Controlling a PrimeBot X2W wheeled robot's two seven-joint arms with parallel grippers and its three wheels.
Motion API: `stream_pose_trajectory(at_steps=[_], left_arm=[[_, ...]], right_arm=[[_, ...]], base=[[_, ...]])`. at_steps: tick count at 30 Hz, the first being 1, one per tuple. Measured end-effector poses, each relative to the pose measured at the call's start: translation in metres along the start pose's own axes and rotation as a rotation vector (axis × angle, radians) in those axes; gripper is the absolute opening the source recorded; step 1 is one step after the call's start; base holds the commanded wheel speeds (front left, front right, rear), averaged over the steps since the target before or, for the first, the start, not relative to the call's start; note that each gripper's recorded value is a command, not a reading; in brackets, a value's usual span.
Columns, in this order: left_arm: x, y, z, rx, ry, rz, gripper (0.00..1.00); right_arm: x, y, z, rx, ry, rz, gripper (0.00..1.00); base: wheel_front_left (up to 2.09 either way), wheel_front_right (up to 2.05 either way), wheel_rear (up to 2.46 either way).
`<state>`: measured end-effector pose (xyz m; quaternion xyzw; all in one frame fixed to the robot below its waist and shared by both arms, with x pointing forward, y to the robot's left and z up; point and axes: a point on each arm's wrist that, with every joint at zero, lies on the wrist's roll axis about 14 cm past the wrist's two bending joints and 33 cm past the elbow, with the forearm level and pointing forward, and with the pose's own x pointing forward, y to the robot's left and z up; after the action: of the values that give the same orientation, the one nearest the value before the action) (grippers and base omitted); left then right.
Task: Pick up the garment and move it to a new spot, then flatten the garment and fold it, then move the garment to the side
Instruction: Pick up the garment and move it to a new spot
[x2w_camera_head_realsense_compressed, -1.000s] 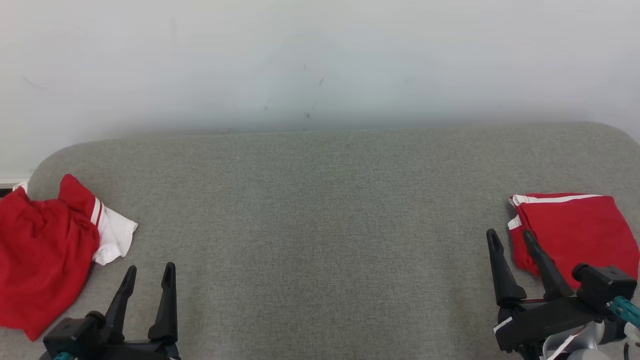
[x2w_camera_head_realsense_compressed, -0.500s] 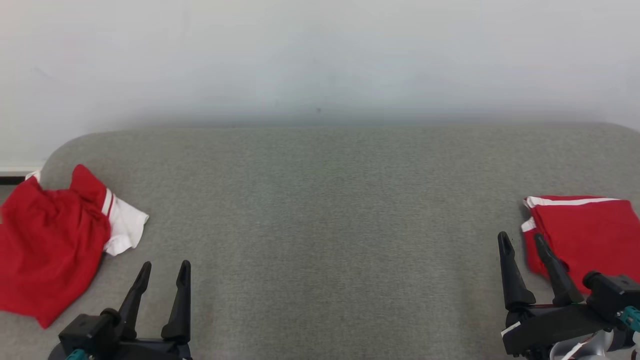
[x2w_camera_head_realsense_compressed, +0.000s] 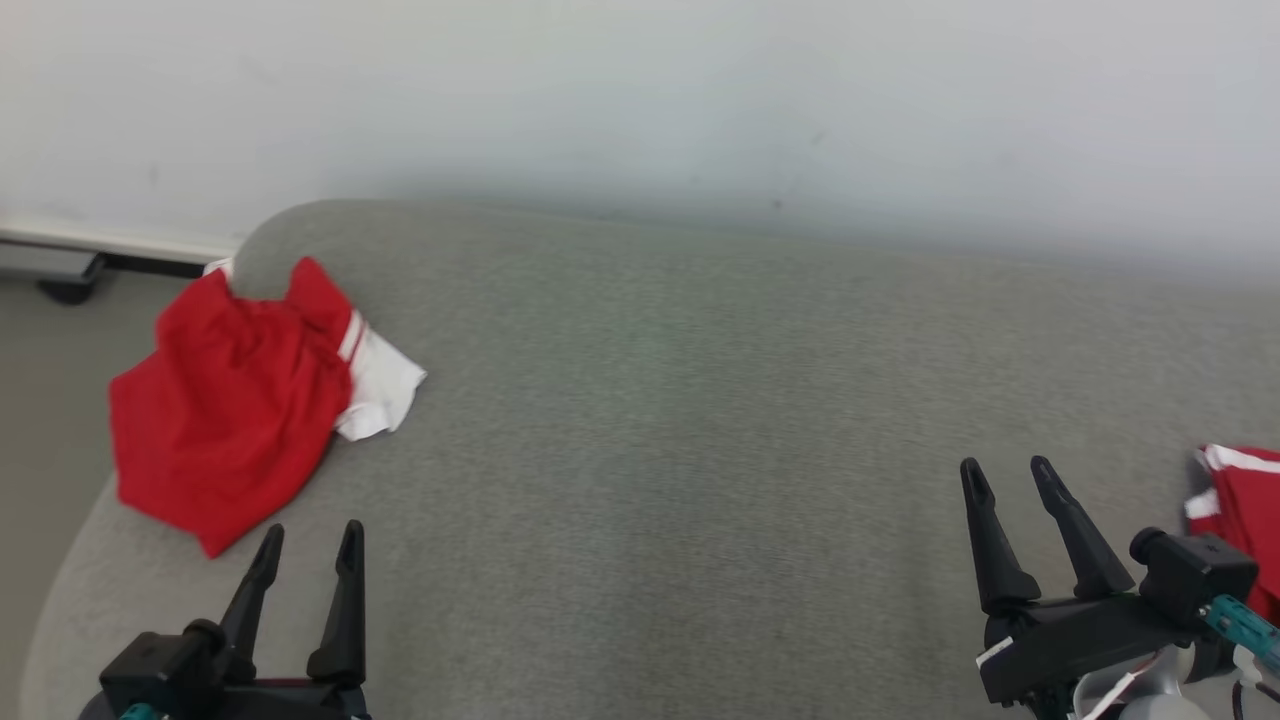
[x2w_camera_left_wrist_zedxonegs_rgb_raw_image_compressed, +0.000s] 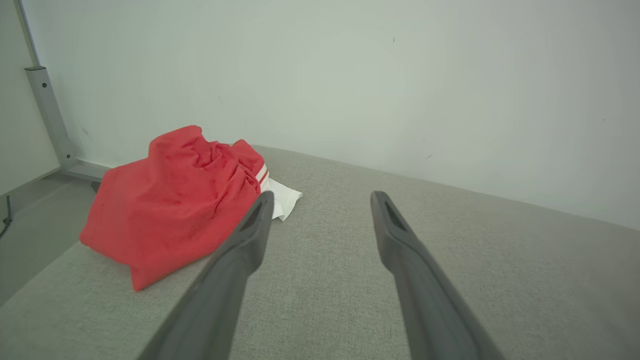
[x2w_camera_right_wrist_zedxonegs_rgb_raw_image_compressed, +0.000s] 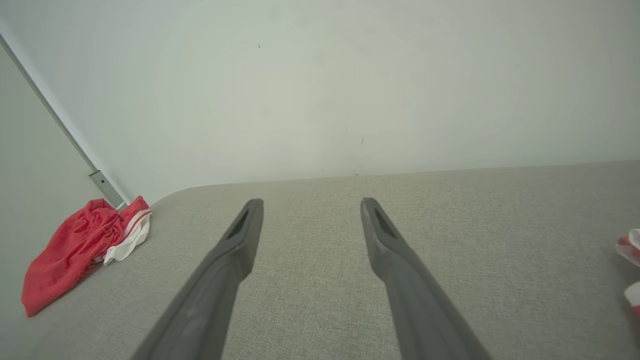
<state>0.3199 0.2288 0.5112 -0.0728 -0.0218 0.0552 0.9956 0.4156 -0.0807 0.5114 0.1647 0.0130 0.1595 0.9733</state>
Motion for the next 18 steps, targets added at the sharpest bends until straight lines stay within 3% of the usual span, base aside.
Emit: stream_pose_trajectory(at_steps=[12, 18], left_arm=[[-0.038, 0.039, 0.005, 0.015, 0.002, 0.146, 1.00], [-0.059, 0.074, 0.013, 0.033, -0.003, 0.254, 1.00]], right_arm=[[0.027, 0.057, -0.027, 0.014, 0.073, 0.172, 1.00], [0.034, 0.097, -0.040, 0.009, 0.110, 0.287, 1.00]], base=[[0.00, 0.00, 0.00], [0.00, 0.00, 0.00]])
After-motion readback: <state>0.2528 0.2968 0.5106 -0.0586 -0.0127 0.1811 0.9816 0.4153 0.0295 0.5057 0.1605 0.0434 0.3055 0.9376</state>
